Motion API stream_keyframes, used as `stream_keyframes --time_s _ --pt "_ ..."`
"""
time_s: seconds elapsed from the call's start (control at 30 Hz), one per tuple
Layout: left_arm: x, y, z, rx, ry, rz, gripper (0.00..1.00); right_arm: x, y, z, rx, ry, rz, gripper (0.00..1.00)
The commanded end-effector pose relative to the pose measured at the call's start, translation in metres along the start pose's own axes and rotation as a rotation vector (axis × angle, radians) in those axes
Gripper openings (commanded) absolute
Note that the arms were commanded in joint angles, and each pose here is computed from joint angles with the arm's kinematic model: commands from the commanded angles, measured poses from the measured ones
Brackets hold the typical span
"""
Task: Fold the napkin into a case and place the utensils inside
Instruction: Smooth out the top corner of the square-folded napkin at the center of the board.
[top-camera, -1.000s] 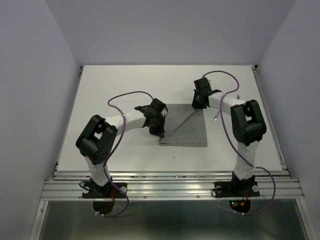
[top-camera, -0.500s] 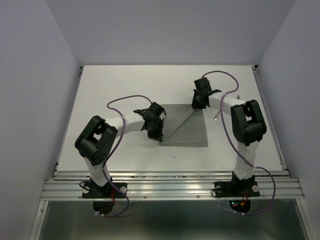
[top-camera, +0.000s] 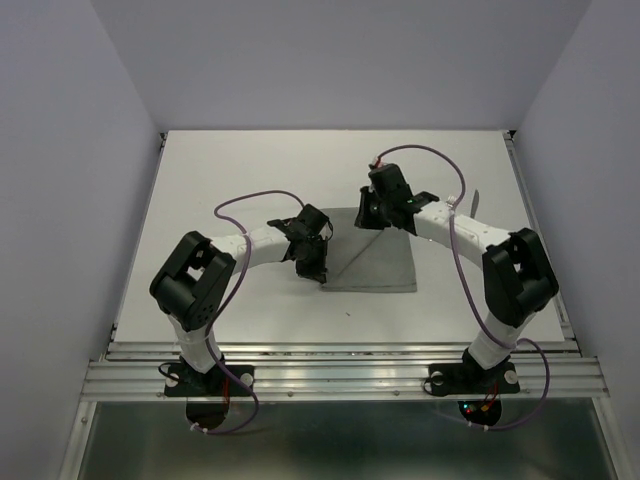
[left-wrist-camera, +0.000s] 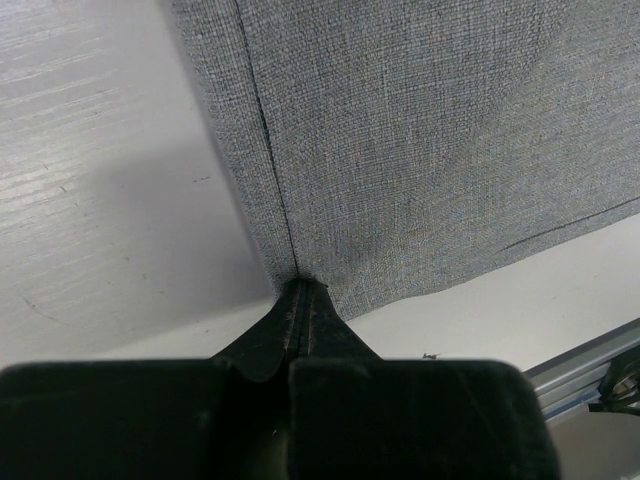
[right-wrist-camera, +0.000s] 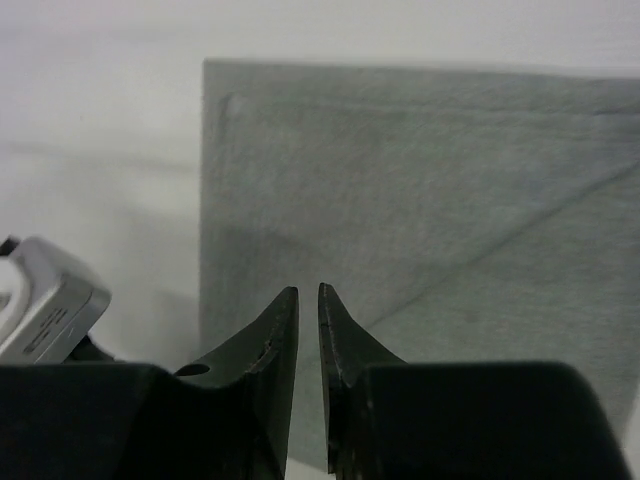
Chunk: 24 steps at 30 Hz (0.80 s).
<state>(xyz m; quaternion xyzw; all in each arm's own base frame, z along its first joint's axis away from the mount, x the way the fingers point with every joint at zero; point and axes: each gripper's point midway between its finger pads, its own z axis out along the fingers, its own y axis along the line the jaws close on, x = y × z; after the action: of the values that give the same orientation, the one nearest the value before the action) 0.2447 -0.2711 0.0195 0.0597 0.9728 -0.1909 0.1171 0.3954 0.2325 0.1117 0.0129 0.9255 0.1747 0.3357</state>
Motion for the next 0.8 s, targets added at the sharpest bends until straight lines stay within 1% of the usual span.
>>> stream_keyframes --time_s 0.0,0.03,0.13,0.2,0.4,0.47,0.53,0.77 --pt "0.015 0.02 0.008 -0.075 0.033 0.011 0.0 0.047 0.037 -0.002 -0.121 0.104 -0.035 0.19" --pt "0.016 0.021 0.008 -0.076 0.034 0.012 0.0 0.062 0.039 -0.001 -0.16 0.153 -0.037 0.19" --pt "0.017 0.021 0.011 -0.069 0.039 0.014 0.0 0.084 0.052 0.003 -0.253 0.227 -0.05 0.19" --pt "0.018 0.021 0.014 -0.066 0.044 0.01 0.0 0.091 0.05 0.008 -0.249 0.249 -0.053 0.19" --pt "0.02 0.021 0.013 -0.059 0.044 0.007 0.0 0.097 0.039 0.023 -0.202 0.264 -0.071 0.19" --pt "0.02 0.022 0.013 -0.064 0.044 0.013 0.0 0.101 0.029 0.032 -0.149 0.275 -0.084 0.2" --pt "0.02 0.023 0.013 -0.07 0.045 0.019 0.0 0.098 0.02 0.038 -0.092 0.265 -0.097 0.19" --pt "0.025 0.028 0.015 -0.078 0.062 0.018 0.0 0.078 0.005 0.041 0.0 0.193 -0.118 0.2"
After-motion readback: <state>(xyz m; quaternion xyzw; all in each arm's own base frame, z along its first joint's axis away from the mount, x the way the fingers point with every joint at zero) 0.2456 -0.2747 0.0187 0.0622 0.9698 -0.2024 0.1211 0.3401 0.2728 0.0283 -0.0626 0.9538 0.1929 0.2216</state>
